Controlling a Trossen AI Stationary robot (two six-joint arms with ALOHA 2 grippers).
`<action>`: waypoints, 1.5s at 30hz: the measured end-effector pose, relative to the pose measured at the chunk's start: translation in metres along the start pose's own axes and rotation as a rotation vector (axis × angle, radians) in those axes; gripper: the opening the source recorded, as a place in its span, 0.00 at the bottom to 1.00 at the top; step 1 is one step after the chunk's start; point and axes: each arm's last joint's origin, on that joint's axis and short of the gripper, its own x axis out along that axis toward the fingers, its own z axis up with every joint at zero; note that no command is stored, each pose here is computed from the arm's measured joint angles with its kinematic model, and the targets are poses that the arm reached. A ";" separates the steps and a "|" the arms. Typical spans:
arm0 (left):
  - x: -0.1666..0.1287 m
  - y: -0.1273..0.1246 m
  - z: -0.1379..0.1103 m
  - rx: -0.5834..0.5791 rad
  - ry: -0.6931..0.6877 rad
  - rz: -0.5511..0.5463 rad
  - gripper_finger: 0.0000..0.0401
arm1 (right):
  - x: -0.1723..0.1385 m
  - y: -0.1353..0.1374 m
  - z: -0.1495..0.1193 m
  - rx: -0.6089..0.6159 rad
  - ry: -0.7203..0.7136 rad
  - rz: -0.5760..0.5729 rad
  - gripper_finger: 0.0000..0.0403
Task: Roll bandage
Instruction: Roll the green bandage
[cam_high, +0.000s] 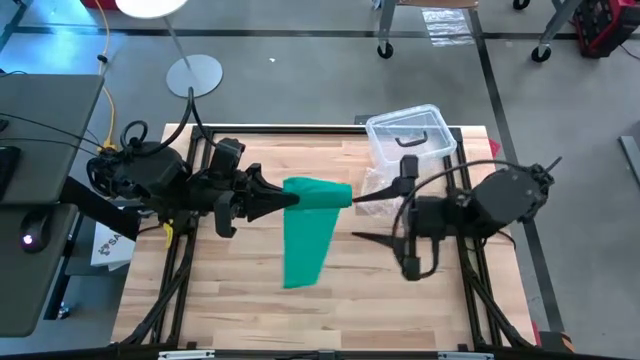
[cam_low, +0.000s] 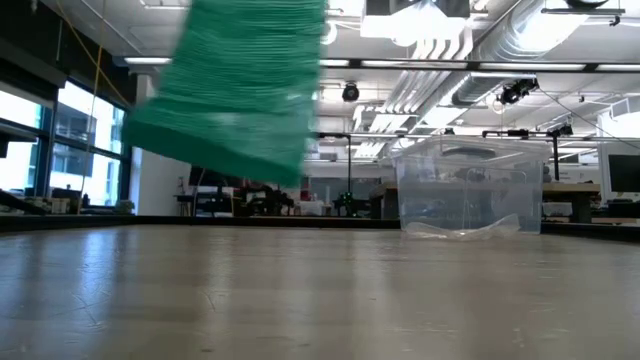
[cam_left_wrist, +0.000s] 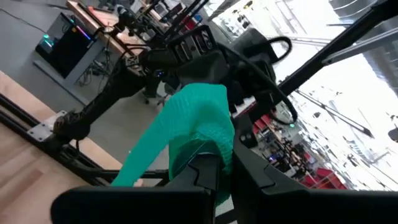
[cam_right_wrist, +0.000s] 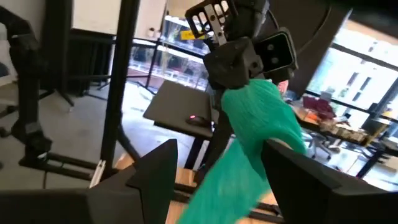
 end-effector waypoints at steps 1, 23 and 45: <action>0.000 0.000 0.000 0.000 0.001 0.001 0.04 | 0.003 0.002 -0.001 -0.005 0.002 -0.020 0.56; -0.001 -0.001 0.001 -0.004 -0.014 0.000 0.09 | 0.028 -0.001 -0.008 0.072 -0.001 -0.083 0.44; -0.034 0.004 -0.005 0.838 0.123 0.117 0.51 | -0.015 -0.056 0.010 0.739 -0.140 -0.082 0.02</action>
